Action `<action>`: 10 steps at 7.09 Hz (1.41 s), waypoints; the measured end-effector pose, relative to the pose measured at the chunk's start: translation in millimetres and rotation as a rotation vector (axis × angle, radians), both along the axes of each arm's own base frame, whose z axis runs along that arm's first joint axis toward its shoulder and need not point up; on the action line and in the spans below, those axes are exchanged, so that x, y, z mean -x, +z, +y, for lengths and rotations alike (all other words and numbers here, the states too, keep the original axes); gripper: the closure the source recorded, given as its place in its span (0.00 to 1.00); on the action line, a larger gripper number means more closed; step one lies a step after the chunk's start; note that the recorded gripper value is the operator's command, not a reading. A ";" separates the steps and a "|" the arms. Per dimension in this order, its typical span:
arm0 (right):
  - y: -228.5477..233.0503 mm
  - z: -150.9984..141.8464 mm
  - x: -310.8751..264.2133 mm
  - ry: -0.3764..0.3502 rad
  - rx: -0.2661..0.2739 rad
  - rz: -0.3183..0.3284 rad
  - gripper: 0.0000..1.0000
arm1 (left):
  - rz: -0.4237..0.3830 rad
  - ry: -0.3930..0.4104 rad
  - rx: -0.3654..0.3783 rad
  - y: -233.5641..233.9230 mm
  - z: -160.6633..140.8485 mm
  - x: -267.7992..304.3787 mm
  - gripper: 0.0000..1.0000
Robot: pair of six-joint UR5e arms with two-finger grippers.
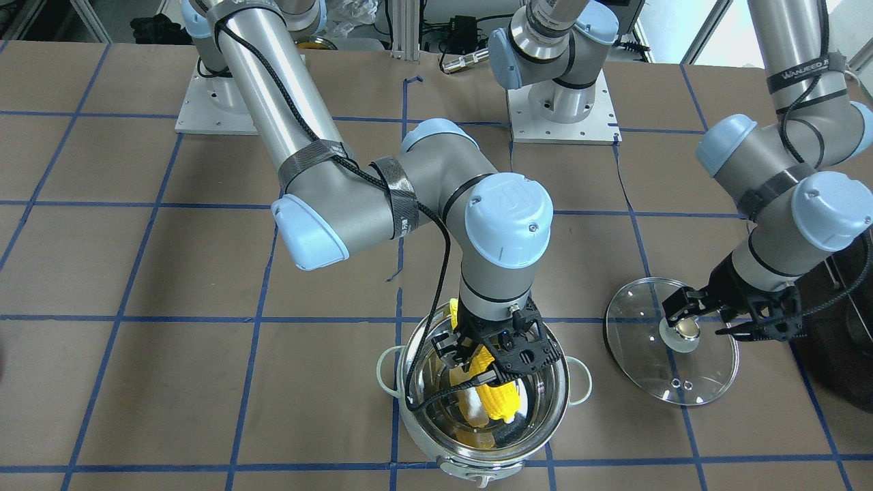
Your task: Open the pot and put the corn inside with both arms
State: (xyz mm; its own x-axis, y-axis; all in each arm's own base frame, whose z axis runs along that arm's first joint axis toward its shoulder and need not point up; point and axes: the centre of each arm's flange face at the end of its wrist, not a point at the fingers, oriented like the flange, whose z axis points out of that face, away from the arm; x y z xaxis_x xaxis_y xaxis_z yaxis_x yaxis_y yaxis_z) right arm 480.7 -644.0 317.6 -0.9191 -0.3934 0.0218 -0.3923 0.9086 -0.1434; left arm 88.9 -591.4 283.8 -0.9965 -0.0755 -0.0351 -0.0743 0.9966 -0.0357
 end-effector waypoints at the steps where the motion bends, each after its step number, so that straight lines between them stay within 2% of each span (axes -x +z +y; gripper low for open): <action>1: 0.5 -1.7 -0.2 0.025 0.009 0.003 0.00 | 0.007 -0.001 -0.014 33.7 -4.4 17.1 0.00; 3: 5.9 -5.6 -0.4 0.034 0.033 -0.008 0.00 | 0.011 0.020 -0.018 105.0 -4.2 69.2 0.00; 5: 36.9 -9.6 30.0 -0.002 0.049 -0.008 0.00 | 0.012 0.056 -0.007 159.7 18.6 121.0 0.00; 7: 88.9 -14.9 131.7 -0.129 0.030 -0.003 0.00 | 0.009 0.060 0.021 202.8 56.2 189.1 0.00; 9: 109.7 18.1 252.9 -0.289 -0.030 0.018 0.00 | 0.015 0.046 0.044 236.0 93.7 223.2 0.02; 10: 114.3 45.6 313.7 -0.378 -0.067 0.024 0.00 | 0.016 0.030 0.050 243.8 102.1 227.2 0.02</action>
